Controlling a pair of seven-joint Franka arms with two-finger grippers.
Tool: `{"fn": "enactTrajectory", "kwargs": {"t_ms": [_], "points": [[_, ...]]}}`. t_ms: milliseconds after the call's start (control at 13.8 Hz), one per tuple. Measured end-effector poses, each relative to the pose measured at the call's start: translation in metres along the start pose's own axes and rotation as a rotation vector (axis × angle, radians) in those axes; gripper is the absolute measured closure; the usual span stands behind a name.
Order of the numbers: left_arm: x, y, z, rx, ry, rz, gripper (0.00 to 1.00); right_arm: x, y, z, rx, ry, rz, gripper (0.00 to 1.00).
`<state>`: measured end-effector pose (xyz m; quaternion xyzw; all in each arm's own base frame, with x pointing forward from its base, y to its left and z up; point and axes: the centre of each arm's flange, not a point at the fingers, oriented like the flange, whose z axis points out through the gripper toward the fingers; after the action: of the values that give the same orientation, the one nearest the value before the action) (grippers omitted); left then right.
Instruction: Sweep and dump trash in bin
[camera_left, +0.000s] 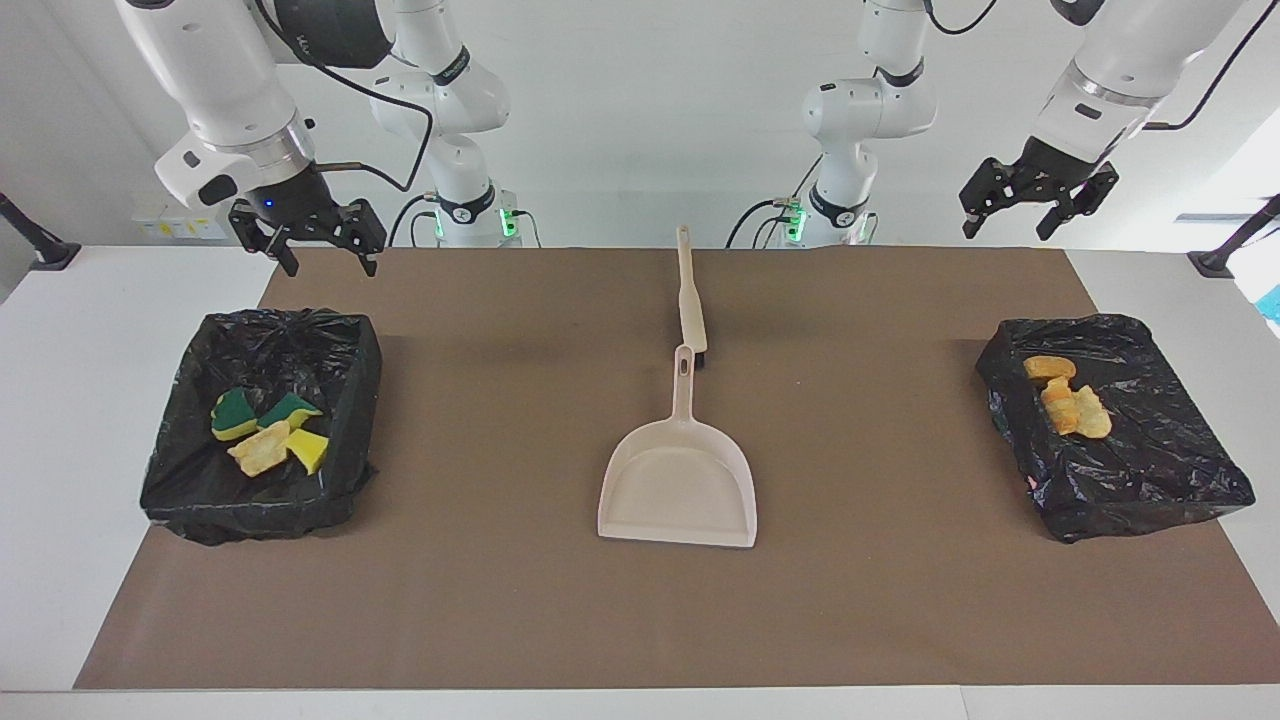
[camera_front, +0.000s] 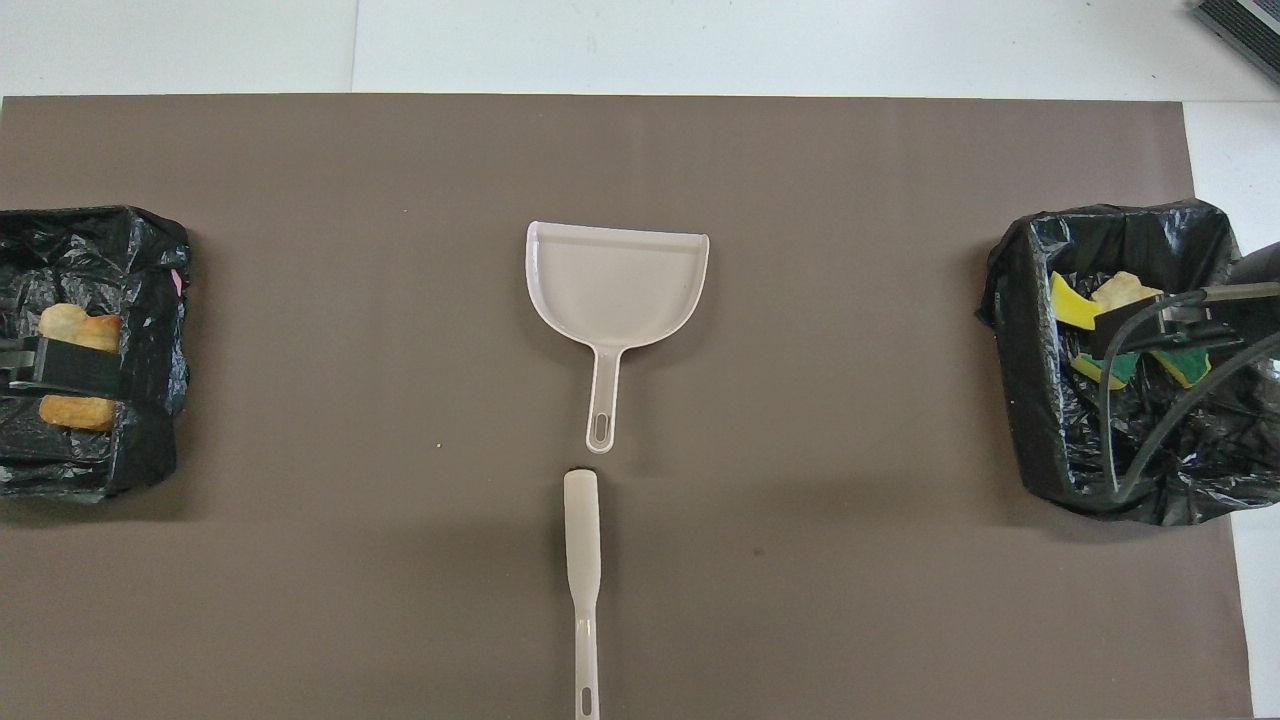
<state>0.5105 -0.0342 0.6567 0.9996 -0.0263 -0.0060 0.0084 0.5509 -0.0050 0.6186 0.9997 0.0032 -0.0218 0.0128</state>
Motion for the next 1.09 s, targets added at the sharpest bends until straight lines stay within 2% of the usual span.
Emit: {"fn": "enactTrajectory", "kwargs": {"t_ms": [145, 1088], "points": [[0.0029, 0.0003, -0.0013, 0.0, 0.022, -0.019, 0.0, 0.0, 0.0, 0.0, 0.0, 0.0, 0.0, 0.0], [0.003, 0.001, -0.0002, 0.0, 0.021, -0.036, 0.0, 0.0, 0.0, 0.0, 0.0, 0.0, 0.0, 0.0]]}}
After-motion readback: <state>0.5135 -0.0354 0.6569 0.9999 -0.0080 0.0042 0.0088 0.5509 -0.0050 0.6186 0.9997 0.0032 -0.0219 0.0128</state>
